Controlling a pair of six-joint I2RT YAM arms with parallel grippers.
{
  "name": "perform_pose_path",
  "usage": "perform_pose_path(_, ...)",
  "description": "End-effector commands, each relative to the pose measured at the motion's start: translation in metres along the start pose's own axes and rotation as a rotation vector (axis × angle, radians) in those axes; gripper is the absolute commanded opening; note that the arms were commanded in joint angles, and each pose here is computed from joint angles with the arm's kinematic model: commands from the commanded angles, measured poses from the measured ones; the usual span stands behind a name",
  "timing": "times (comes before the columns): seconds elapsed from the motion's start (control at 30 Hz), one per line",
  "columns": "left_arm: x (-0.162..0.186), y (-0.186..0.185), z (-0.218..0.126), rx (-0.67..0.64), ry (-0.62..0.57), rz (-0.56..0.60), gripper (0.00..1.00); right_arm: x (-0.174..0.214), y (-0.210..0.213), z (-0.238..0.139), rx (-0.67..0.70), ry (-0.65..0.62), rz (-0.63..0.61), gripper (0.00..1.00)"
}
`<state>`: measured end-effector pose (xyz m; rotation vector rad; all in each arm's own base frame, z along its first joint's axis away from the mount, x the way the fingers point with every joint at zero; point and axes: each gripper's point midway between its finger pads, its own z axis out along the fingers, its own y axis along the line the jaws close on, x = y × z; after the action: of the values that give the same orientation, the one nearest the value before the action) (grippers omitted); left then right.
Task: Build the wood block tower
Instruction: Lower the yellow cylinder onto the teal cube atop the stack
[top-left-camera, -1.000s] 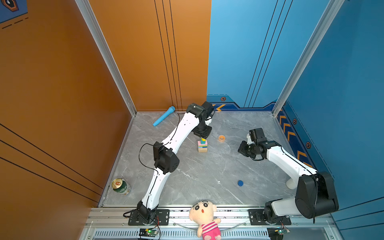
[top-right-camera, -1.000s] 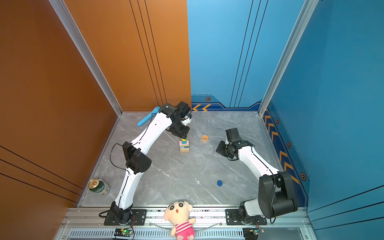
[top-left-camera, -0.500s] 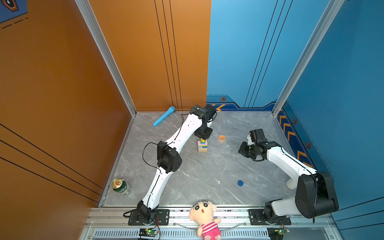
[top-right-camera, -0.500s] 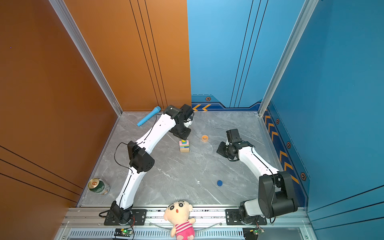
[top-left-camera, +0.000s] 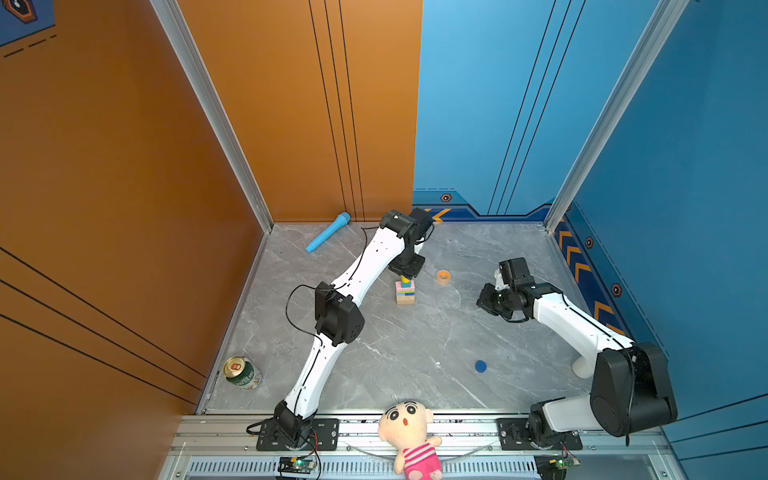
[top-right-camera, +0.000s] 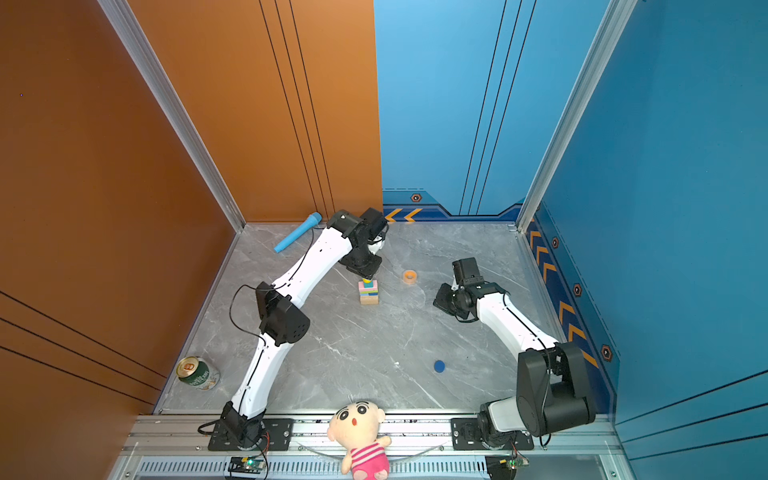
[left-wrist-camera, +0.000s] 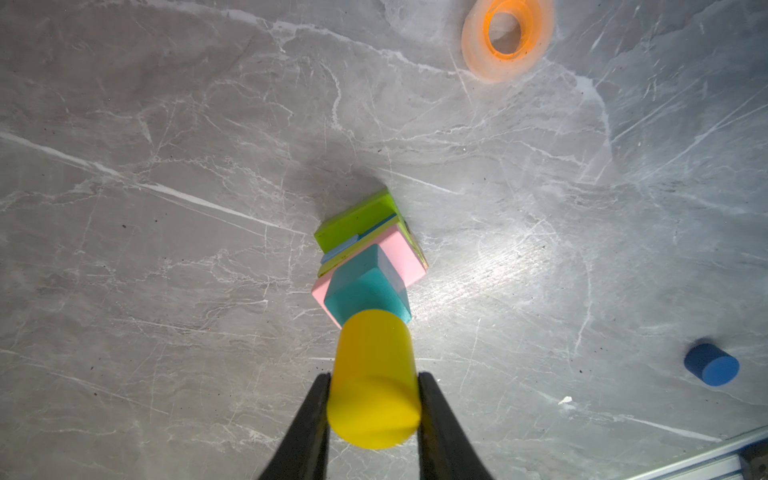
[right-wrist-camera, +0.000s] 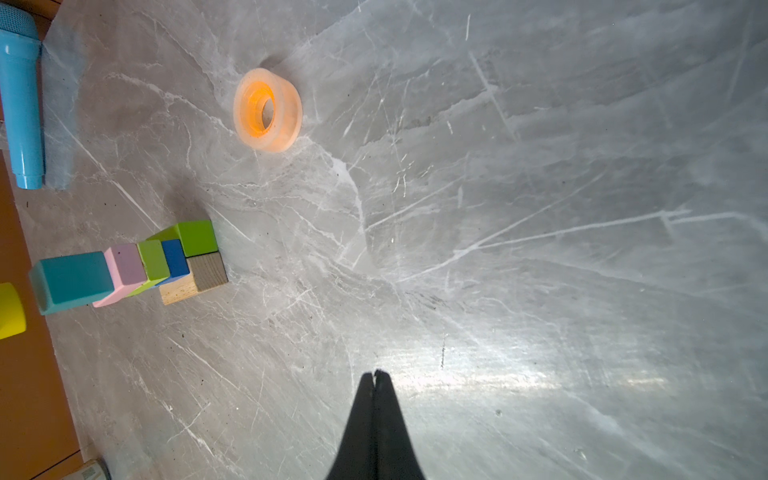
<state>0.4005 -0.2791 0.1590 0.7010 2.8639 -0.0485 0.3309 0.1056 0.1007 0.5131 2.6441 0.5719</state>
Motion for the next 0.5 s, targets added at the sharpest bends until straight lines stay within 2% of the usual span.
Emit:
perform_pose_path(0.0,-0.0002,0.0005,0.0044,-0.02,0.01,-0.002,0.13,0.0073,-0.0076,0.0042,0.013,0.033,0.005,0.02)
perform_pose_path(0.47,0.0007,0.0013,0.0075,-0.027,0.018,-0.003,0.14,0.007,-0.0095,0.0035,0.014,0.029,0.009,0.02)
